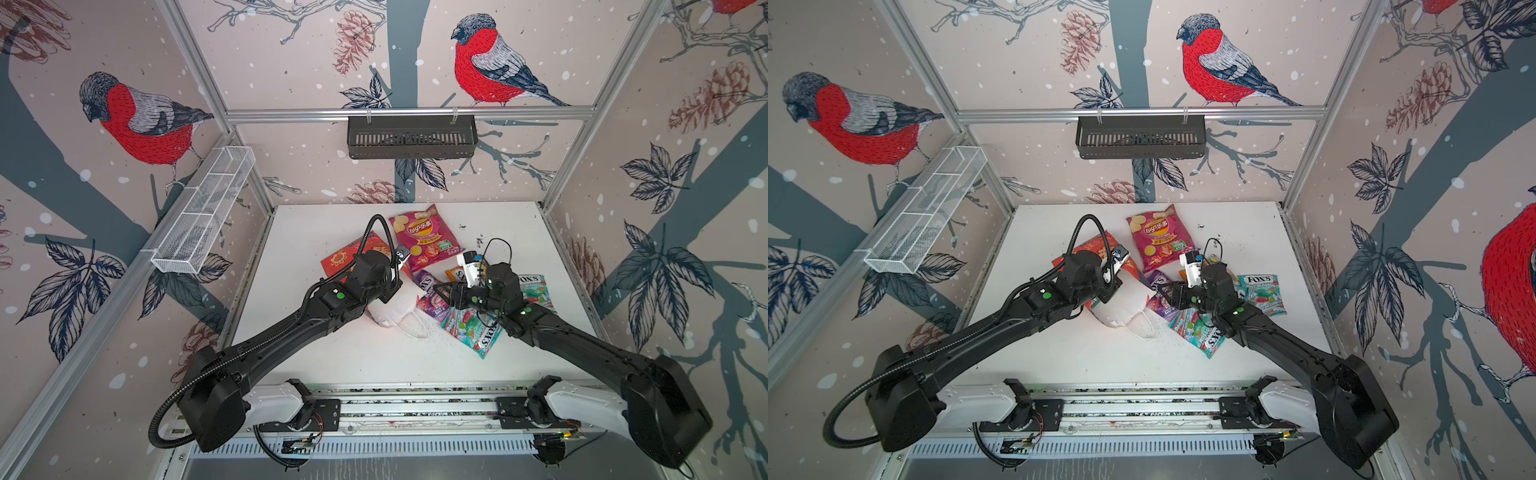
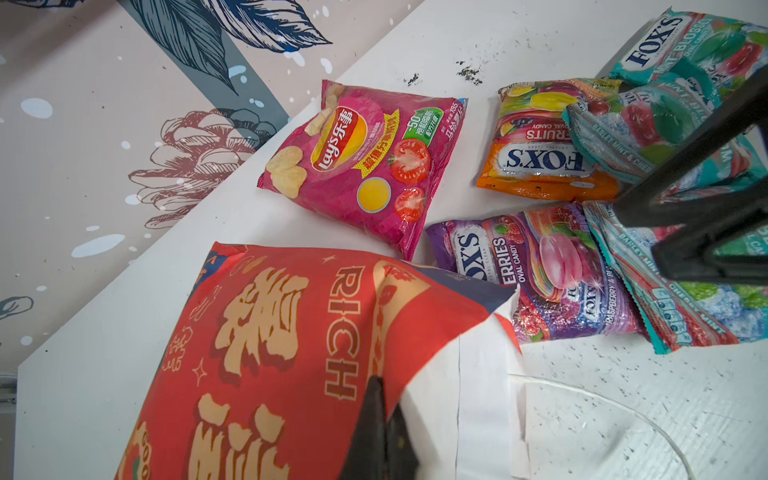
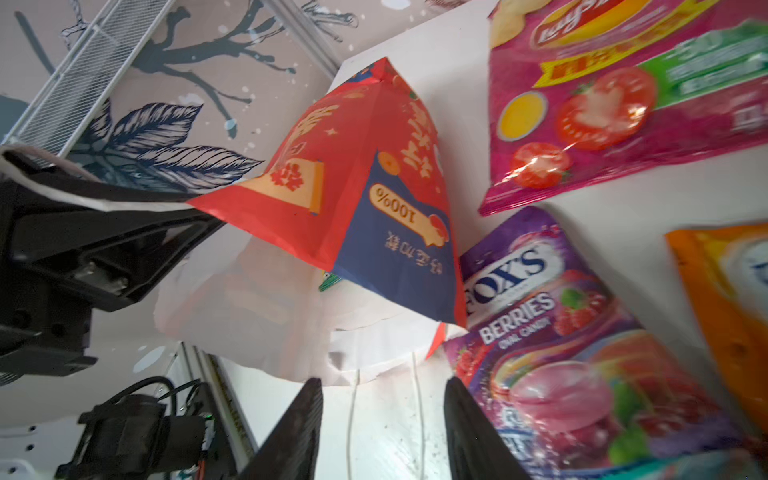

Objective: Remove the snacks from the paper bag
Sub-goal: 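Move the right gripper back over the bag mouth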

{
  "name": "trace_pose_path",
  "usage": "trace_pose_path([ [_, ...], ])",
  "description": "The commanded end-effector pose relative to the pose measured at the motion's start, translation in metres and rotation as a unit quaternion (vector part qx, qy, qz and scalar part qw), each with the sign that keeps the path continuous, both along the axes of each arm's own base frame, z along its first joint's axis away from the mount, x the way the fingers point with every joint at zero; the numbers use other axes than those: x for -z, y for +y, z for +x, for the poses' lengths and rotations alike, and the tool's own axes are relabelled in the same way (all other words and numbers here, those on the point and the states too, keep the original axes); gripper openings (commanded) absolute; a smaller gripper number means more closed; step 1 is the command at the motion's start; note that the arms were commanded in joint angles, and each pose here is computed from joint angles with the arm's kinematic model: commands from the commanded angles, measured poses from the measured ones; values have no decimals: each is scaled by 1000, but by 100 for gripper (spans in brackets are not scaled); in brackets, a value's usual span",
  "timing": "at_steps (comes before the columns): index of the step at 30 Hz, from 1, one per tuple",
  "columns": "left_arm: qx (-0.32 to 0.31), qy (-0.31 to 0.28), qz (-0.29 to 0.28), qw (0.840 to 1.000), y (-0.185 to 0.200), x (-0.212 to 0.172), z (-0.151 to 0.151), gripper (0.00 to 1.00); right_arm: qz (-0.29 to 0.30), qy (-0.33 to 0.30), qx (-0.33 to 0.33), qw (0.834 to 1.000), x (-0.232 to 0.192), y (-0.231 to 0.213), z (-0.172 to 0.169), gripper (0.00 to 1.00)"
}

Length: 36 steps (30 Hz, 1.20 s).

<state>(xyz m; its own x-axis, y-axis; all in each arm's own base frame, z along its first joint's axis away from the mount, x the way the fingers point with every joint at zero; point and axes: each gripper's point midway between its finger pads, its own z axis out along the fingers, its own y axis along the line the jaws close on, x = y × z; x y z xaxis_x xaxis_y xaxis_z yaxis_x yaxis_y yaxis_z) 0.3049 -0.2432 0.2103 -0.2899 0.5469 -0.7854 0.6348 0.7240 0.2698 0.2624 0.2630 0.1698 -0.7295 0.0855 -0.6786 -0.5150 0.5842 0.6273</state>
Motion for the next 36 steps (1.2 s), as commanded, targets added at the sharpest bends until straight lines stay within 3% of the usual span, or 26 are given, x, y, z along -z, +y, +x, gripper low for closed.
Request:
trace_pose_path([
  [1, -20, 8, -6, 1000, 5, 3, 1, 3, 41, -7, -39, 998, -14, 24, -8, 48],
  [9, -31, 20, -3, 999, -2, 6, 11, 1, 35, 21, -65, 997, -1, 48, -14, 44],
  [20, -113, 37, 22, 993, -2, -1, 43, 0, 53, 71, -47, 995, 17, 71, -6, 38],
  [28, -129, 36, 22, 991, -3, -5, 51, 0, 20, 64, -40, 997, 27, 102, 15, 38],
  [36, -131, 20, 1, 991, -5, -17, 53, 0, 15, 110, -56, 992, 51, 127, 23, 38],
])
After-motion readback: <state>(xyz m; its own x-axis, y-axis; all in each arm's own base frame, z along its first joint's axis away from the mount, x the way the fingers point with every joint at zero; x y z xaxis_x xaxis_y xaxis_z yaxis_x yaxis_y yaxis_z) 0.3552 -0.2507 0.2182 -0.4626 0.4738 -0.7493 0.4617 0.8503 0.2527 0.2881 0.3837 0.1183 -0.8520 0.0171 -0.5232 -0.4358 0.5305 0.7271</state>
